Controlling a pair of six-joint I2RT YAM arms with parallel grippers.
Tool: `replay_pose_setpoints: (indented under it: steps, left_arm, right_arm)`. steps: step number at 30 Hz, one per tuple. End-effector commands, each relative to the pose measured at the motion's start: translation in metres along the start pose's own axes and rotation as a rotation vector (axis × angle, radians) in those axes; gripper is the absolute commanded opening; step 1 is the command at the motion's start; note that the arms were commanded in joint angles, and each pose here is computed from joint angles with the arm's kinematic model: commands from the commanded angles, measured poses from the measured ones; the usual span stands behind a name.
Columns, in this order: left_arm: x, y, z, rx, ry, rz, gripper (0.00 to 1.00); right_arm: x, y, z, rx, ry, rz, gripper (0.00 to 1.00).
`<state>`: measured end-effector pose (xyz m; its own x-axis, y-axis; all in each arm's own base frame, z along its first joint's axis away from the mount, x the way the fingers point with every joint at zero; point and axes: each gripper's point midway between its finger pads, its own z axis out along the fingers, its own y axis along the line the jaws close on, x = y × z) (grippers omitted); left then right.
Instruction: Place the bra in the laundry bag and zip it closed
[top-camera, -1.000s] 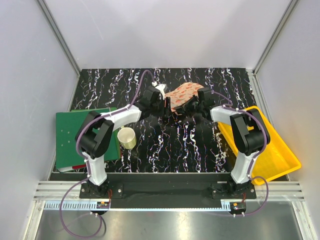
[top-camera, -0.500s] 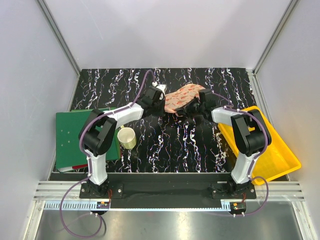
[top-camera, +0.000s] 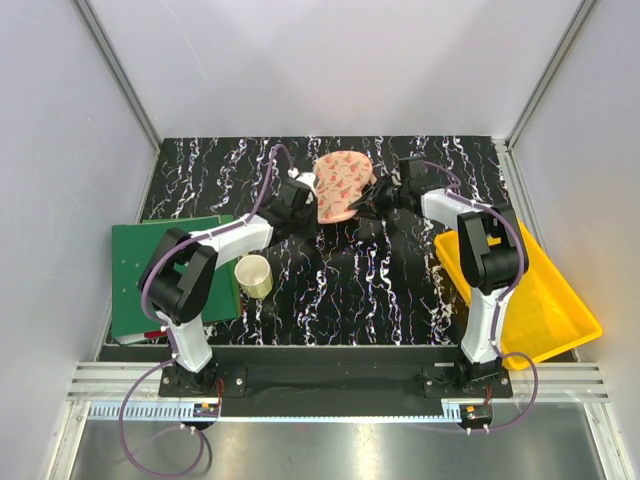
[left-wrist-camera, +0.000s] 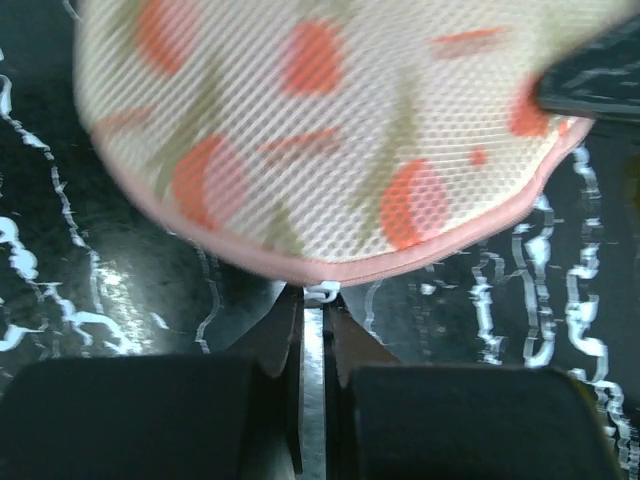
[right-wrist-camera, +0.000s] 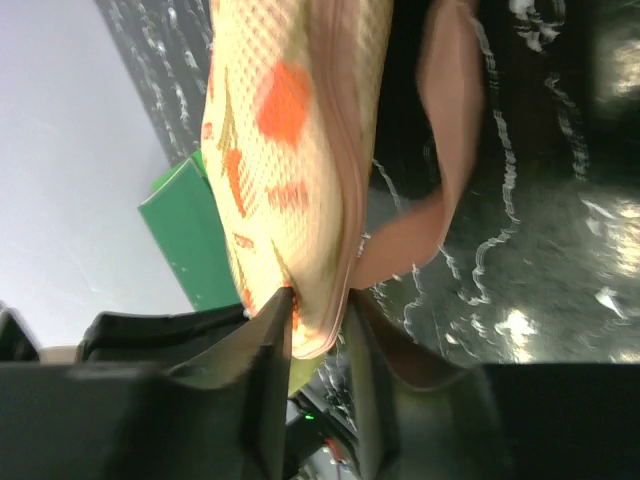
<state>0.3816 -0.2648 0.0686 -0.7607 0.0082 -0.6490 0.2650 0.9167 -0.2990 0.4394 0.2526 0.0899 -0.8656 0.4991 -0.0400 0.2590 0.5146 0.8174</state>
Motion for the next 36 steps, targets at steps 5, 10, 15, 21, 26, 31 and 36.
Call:
replay_pose_setpoints:
  steps: [5,10,15,21,26,31,36]
  left_arm:
    - [-0.04,-0.091,-0.022,0.231,-0.11,0.027,0.0]
    - [-0.03,-0.107,-0.018,0.243,-0.085,0.041,0.0]
    - [-0.026,-0.111,-0.02,0.249,-0.077,0.051,0.0]
    - [-0.021,-0.115,-0.017,0.257,-0.059,0.052,0.0]
    - [-0.021,-0.111,-0.015,0.242,-0.058,0.052,0.0]
    - [-0.019,-0.053,-0.012,0.116,-0.052,-0.015,0.0]
    - [-0.023,0.024,-0.012,-0.051,-0.046,-0.087,0.0]
  right_arm:
    - [0.024,-0.009,-0.044,0.024,-0.051,-0.031,0.45]
    - [0.032,-0.002,-0.042,-0.043,-0.04,0.014,0.52]
    - [0.034,0.003,-0.029,-0.08,-0.04,0.057,0.52]
    - [0.032,0.008,-0.026,-0.122,-0.041,0.113,0.42]
    - [0.024,-0.005,-0.03,-0.1,-0.083,0.149,0.02]
    - [0.012,-0.018,-0.038,-0.131,-0.057,0.179,0.0]
    - [0.002,-0.025,-0.044,-0.17,0.004,0.162,0.0]
